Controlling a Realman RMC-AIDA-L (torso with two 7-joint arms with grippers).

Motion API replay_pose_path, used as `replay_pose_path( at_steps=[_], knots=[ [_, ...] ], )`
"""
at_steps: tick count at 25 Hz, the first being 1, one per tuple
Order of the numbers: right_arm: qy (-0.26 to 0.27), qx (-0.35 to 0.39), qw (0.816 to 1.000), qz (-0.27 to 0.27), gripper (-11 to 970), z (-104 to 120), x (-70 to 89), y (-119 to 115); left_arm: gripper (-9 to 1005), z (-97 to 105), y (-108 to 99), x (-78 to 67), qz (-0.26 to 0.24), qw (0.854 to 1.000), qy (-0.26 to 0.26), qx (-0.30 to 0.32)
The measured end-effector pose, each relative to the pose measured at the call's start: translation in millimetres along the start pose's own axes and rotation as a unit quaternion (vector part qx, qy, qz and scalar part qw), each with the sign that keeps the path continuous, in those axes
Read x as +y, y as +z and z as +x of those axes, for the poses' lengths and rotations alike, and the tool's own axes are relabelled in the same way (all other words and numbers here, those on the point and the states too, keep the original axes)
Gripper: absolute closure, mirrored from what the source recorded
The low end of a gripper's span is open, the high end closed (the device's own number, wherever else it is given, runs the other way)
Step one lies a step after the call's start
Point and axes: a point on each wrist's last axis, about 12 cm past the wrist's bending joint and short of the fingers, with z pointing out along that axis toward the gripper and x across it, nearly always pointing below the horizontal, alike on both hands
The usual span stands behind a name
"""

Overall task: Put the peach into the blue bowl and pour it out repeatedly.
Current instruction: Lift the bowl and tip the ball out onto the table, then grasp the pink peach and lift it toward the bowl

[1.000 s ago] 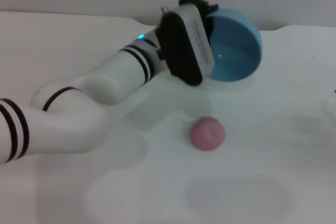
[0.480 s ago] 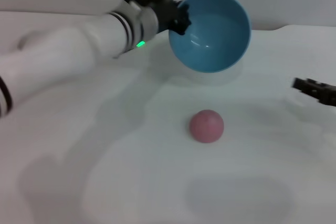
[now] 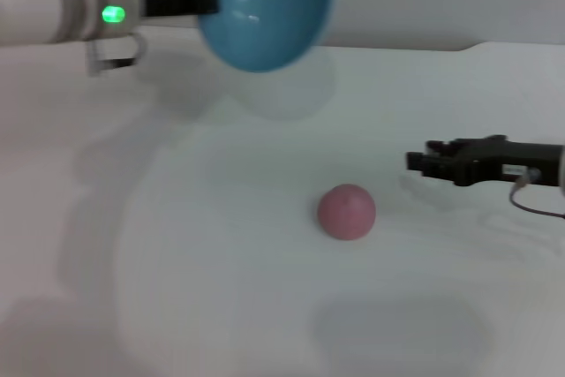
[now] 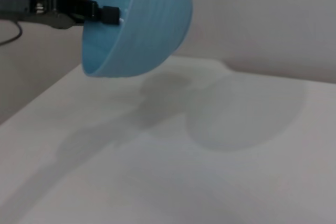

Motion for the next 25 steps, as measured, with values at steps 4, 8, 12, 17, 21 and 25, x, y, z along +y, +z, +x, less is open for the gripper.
replay_pose_path(
  at_steps=[4,8,12,17,21,25],
  knots=[
    [-0.016,0.022,1.000,-0.012,475,-10.5,7.3,10.9,998,-3.7,-24.9,26.6,-0.024,0.998,-0.028,0.060],
    [-0.033,0.045,0.998,-0.025,474,-15.2,15.4,20.4,998,3.5,-39.7,37.5,-0.048,0.991,-0.031,0.123],
    [-0.048,0.086,0.995,-0.030,474,-11.0,25.7,34.4,998,14.0,-43.2,35.5,-0.055,0.982,-0.019,0.182],
    [-0.063,0.117,0.991,-0.022,474,-6.9,32.5,46.1,998,16.3,-39.8,28.0,-0.056,0.978,-0.005,0.199],
    [-0.084,0.130,0.988,-0.015,473,-4.3,37.5,54.7,998,15.9,-38.3,22.3,-0.053,0.978,0.002,0.203],
    [-0.103,0.130,0.986,-0.005,473,-3.4,42.4,63.8,998,13.8,-38.2,17.9,-0.050,0.979,0.006,0.199]
  ],
)
